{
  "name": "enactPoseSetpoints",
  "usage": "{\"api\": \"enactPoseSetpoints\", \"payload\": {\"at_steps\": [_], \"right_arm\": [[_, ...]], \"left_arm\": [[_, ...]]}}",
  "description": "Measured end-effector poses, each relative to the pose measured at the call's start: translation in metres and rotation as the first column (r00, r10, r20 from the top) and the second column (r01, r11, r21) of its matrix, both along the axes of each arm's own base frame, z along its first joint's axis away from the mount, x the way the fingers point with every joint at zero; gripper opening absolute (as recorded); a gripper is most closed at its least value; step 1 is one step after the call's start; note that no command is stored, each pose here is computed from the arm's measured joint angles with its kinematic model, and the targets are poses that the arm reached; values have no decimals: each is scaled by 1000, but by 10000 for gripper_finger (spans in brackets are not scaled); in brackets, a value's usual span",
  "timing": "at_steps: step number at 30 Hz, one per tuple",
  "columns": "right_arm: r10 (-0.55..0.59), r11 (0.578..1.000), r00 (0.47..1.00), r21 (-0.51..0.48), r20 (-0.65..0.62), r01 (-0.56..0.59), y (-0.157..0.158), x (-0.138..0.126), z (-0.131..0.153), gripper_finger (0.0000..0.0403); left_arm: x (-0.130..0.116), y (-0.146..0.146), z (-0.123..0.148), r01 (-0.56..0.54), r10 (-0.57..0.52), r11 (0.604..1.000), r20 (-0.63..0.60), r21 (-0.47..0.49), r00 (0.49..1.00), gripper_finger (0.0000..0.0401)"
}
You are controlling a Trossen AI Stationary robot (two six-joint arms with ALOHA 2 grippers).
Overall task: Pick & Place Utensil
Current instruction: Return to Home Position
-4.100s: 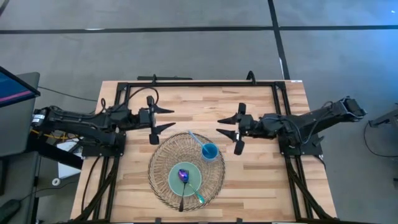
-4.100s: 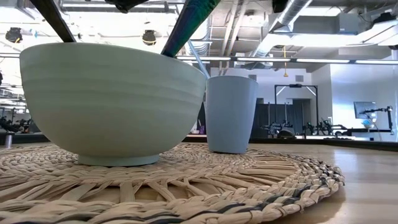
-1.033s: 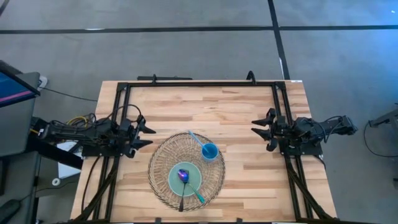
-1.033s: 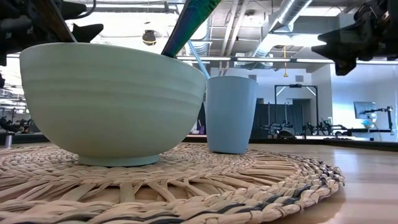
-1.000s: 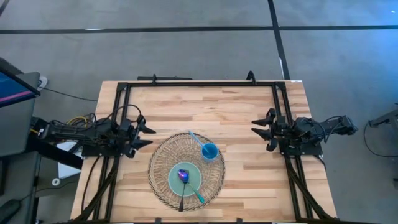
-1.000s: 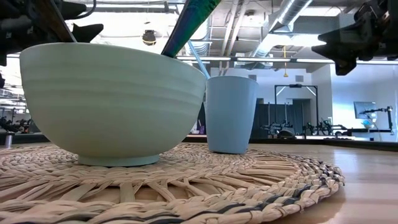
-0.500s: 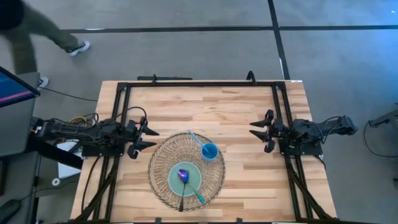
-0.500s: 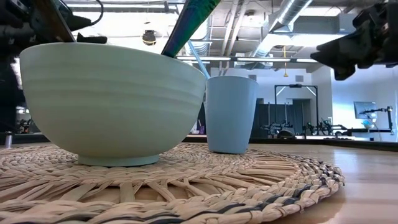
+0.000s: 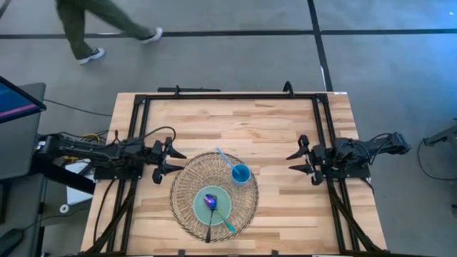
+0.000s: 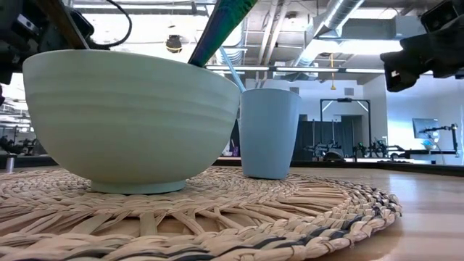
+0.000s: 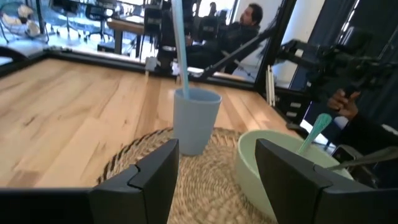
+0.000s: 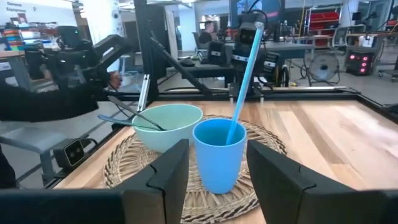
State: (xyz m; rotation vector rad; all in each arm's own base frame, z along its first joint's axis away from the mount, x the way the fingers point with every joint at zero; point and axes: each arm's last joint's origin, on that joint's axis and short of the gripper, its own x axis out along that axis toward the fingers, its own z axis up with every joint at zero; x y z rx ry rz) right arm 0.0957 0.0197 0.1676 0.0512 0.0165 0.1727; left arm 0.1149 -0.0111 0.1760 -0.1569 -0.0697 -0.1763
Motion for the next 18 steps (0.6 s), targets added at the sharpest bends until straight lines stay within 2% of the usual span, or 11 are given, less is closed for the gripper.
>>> {"api": "enactPoseSetpoints", "payload": {"at_steps": [18], "right_arm": [[-6, 1000, 1000, 0, -1, 6, 0, 0, 0, 153]], "left_arm": [[7, -1, -10, 0, 0, 1000, -105, 8, 994, 214]]}}
